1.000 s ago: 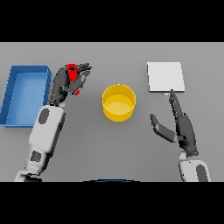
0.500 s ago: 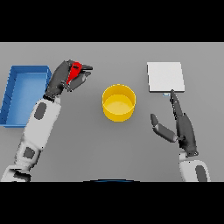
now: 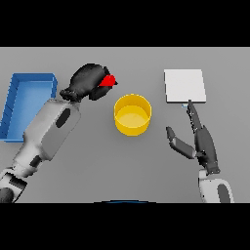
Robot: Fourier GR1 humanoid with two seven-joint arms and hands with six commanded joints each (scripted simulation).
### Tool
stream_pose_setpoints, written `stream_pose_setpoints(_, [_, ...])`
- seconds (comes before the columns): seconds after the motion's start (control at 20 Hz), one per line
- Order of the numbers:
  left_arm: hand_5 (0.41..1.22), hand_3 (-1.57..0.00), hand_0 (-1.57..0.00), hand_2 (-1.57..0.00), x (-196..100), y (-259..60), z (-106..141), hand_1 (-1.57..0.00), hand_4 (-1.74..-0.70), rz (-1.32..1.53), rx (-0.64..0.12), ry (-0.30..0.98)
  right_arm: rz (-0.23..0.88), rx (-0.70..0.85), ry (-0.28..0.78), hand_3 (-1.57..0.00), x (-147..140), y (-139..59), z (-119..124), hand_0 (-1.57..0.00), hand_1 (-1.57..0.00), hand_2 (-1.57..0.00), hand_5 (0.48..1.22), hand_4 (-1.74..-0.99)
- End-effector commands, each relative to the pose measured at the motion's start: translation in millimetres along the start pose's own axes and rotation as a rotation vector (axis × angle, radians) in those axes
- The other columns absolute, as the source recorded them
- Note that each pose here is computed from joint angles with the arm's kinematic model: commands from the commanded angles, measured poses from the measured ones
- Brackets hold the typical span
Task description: Pick up the red beaker and tilt it to pour out 1 green nut into yellow bowl. Pick up the yellow bowl and place it on the metallic measuring scale.
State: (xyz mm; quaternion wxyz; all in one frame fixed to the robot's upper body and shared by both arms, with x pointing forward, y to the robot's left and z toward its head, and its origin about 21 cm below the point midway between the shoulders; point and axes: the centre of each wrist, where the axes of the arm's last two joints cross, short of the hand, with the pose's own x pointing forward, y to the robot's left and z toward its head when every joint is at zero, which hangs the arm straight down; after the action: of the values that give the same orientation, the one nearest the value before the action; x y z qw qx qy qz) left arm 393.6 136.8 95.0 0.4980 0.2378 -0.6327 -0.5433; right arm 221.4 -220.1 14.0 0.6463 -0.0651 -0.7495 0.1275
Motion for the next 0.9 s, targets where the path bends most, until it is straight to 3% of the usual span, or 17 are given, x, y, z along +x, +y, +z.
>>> stream_pose_setpoints(0.0, [1.183, -1.57, -1.57, -1.57, 6.6, 1.0, -3.1, -1.57, -1.74, -0.068, -0.022, -0.006, -0.002, -0.010, -0.001, 0.00, -0.2, -1.2, -0.2, 0.00, 0.00, 0.00, 0.673, -1.183])
stream_pose_setpoints(0.1, [1.197, -1.57, -1.57, -1.57, 12.1, -1.0, -5.8, -1.57, -1.74, -0.191, -0.078, -0.009, -0.006, -0.009, -0.007, 0.00, 0.9, 0.1, 1.9, 0.00, 0.00, 0.00, 0.676, -1.187])
stream_pose_setpoints(0.15, [1.202, -1.57, -1.57, -1.57, 15.5, 1.6, -9.0, -1.57, -1.69, -0.261, -0.115, -0.006, -0.002, -0.012, 0.010, 0.00, -1.3, -1.2, 1.8, 0.00, 0.00, 0.00, 0.675, -1.191])
stream_pose_setpoints(0.3, [1.211, -1.38, -1.57, -1.57, 26.5, 3.8, -17.8, -1.57, -1.71, -0.441, -0.188, -0.032, -0.029, -0.014, 0.012, 0.00, 1.5, -0.9, 2.4, 0.00, 0.00, 0.00, 0.671, -1.195])
stream_pose_setpoints(0.5, [1.217, -1.29, -1.57, -1.57, 38.8, 6.7, -28.1, -1.57, -1.72, -0.634, -0.274, -0.078, -0.074, -0.022, 0.034, 0.00, -2.6, -0.1, 3.8, 0.00, 0.00, 0.00, 0.639, -1.206])
stream_pose_setpoints(0.85, [1.220, -1.51, -1.57, -1.57, 66.6, 8.4, -40.8, -1.57, -1.73, -0.923, -0.352, -0.199, -0.034, -0.042, 0.000, 0.00, -0.3, 4.6, 3.1, 0.00, 0.00, 0.00, 0.584, -1.205])
